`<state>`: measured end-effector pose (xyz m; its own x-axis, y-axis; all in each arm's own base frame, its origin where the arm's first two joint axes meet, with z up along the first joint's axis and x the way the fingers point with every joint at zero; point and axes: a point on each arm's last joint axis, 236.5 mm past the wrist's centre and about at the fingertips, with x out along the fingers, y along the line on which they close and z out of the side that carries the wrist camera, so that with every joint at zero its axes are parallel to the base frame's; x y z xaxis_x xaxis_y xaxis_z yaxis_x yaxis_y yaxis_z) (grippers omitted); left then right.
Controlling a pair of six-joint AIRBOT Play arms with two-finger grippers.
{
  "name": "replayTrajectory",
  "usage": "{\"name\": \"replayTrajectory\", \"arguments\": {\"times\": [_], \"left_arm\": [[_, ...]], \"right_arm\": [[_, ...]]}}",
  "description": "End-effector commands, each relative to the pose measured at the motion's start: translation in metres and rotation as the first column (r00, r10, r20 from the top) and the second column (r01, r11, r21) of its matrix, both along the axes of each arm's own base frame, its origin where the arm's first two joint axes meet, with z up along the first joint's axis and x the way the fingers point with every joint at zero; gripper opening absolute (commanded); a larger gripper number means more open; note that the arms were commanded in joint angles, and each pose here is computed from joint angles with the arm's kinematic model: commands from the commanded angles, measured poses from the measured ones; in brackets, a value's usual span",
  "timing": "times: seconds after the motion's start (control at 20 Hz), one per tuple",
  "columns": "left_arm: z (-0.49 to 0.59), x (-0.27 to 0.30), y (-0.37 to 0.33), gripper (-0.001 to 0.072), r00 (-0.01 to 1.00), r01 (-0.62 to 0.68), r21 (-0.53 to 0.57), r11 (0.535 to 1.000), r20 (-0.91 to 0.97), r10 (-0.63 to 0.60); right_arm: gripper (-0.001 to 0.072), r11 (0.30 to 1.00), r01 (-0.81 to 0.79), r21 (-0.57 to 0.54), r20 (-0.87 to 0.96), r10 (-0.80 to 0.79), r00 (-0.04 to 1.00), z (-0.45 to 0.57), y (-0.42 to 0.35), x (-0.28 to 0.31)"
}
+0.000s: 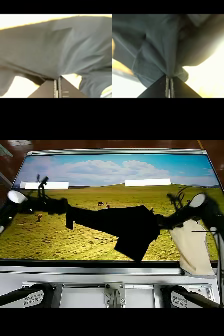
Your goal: Fold the shirts.
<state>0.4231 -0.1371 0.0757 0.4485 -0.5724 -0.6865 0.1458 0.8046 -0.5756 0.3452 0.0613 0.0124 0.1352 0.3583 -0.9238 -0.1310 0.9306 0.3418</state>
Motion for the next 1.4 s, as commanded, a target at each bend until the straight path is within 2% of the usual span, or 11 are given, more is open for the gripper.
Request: {"name": "replayTrajectory", "arguments": {"times": [0.0, 0.15, 0.2, 0.3, 0.45, 0.65, 0.9, 0.95, 1.05, 1.2, 1.35], "left_arm": [[0.143, 0.006, 0.008, 0.0035, 0.948, -0.003, 0.054, 0.999, 0.317, -0.015], [0.286, -0.028, 0.008, 0.0035, 0.802, -0.029, 0.031, 0.999, 0.598, 0.005], [0.322, -0.046, 0.008, 0.0035, 0.753, -0.036, 0.012, 0.999, 0.658, 0.019], [0.377, -0.087, 0.010, 0.0035, 0.659, -0.048, -0.007, 0.999, 0.751, 0.037], [0.395, -0.135, 0.031, 0.0035, 0.634, -0.142, 0.020, 0.990, 0.770, 0.076], [0.330, -0.178, 0.054, 0.0035, 0.813, -0.188, 0.196, 0.963, 0.582, 0.040], [0.310, -0.197, 0.053, 0.0035, 0.870, -0.162, 0.211, 0.964, 0.492, 0.038], [0.302, -0.198, 0.053, 0.0035, 0.887, -0.157, 0.212, 0.964, 0.460, 0.044], [0.274, -0.196, 0.053, 0.0035, 0.930, -0.139, 0.223, 0.965, 0.365, 0.050], [0.207, -0.187, 0.059, 0.0035, 0.982, -0.110, 0.262, 0.959, 0.176, 0.065], [0.116, -0.169, 0.090, 0.0036, 0.987, -0.145, 0.379, 0.914, -0.008, 0.160]], "right_arm": [[0.0057, 0.999, 0.033, -0.037, 0.494, -0.010, 0.869, 0.163, -0.006, 0.045], [0.0057, 0.991, 0.134, 0.009, 0.899, -0.066, 0.433, 0.361, -0.016, 0.030], [0.0057, 0.986, 0.162, 0.047, 0.954, -0.093, 0.287, 0.414, -0.021, 0.009], [0.0057, 0.979, 0.190, 0.080, 0.988, -0.103, 0.117, 0.475, -0.026, -0.034], [0.0057, 0.970, 0.238, 0.043, 0.995, -0.063, 0.079, 0.494, -0.035, -0.076], [0.0057, 0.959, 0.282, 0.018, 0.995, -0.044, 0.087, 0.493, -0.043, -0.095], [0.0056, 0.958, 0.259, 0.122, 0.988, -0.093, -0.121, 0.541, -0.045, -0.084], [0.0056, 0.959, 0.248, 0.135, 0.987, -0.110, -0.113, 0.539, -0.044, -0.075], [0.0056, 0.963, 0.229, 0.141, 0.989, -0.146, 0.004, 0.510, -0.039, -0.036], [0.0057, 0.975, 0.192, 0.110, 0.937, -0.166, 0.308, 0.421, -0.027, 0.042], [0.0057, 0.978, 0.185, 0.094, 0.827, -0.180, 0.532, 0.321, -0.025, 0.125]]}}
